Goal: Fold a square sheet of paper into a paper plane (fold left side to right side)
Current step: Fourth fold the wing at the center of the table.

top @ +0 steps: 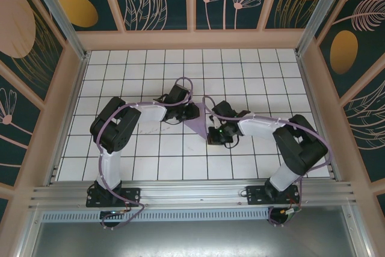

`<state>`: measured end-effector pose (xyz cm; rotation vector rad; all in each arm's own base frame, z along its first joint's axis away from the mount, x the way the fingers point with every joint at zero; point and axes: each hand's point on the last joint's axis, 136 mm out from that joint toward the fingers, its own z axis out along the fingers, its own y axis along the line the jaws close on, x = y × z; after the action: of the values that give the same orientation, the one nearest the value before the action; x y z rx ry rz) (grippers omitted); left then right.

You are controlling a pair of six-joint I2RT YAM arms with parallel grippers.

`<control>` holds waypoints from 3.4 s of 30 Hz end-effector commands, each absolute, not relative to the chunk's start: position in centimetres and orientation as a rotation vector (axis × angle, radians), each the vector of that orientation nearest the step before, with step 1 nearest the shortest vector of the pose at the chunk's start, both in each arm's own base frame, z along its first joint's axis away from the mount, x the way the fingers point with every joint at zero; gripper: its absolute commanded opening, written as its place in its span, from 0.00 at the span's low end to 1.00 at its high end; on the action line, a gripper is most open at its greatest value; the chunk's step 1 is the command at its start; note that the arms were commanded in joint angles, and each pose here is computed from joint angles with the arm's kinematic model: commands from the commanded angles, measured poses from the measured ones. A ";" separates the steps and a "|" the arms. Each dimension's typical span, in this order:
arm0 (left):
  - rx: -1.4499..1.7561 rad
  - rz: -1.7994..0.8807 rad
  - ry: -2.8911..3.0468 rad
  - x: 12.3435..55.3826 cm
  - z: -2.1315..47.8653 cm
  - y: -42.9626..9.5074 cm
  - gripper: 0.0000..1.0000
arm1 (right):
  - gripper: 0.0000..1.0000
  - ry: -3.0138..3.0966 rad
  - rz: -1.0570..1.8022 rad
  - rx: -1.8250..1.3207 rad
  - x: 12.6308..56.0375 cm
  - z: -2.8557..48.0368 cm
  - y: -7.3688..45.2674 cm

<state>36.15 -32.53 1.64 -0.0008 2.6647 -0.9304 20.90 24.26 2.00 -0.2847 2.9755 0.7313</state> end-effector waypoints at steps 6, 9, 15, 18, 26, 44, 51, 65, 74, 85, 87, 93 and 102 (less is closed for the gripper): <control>-0.043 -0.774 2.762 35.1 -0.8 -30.0 0.21 | 0.00 2.713 1.147 -0.265 23.3 8.8 27.2; -0.046 -0.775 2.761 35.0 -0.8 -30.0 0.21 | 0.00 2.684 1.124 -0.231 25.7 8.1 28.0; -0.047 -0.779 2.759 35.1 -0.7 -30.1 0.21 | 0.00 2.686 1.042 -0.170 29.1 6.0 28.5; -0.049 -0.779 2.760 35.0 -0.7 -30.1 0.21 | 0.00 2.715 0.996 -0.131 29.8 4.5 27.9; -0.037 -0.796 2.736 35.3 0.4 -30.3 0.23 | 0.00 2.869 0.845 -0.116 27.9 0.5 25.9; 0.106 -1.098 2.613 33.7 5.2 -33.4 0.20 | 0.00 3.003 0.644 -0.116 26.1 -2.5 24.0; 0.139 -1.159 2.649 32.5 3.6 -34.5 0.17 | 0.00 3.020 0.623 -0.124 25.9 -2.8 23.9; 0.064 -0.873 2.749 32.9 -0.6 -31.6 0.15 | 0.00 3.075 0.511 -0.147 25.2 -3.5 23.0; 0.003 -0.777 2.727 34.9 -1.1 -29.2 0.15 | 0.00 3.115 0.444 -0.163 24.3 -4.1 22.0; -0.020 -0.731 2.672 39.9 -0.7 -26.9 0.17 | 0.00 3.135 0.433 -0.161 23.4 -4.6 21.5; -0.029 -0.684 2.673 40.7 -1.0 -26.1 0.17 | 0.00 3.137 0.435 -0.160 23.3 -4.6 21.4; -0.089 -0.624 2.668 42.4 -2.1 -23.5 0.17 | 0.00 3.135 0.453 -0.170 23.3 -4.5 21.7; -0.138 -0.635 2.619 47.3 -1.0 -22.4 0.17 | 0.00 3.144 0.465 -0.169 22.9 -4.6 22.0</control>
<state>43.03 -28.30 1.67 -0.0174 2.6448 -0.9320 29.04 27.47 1.38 -0.2163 2.8238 0.7865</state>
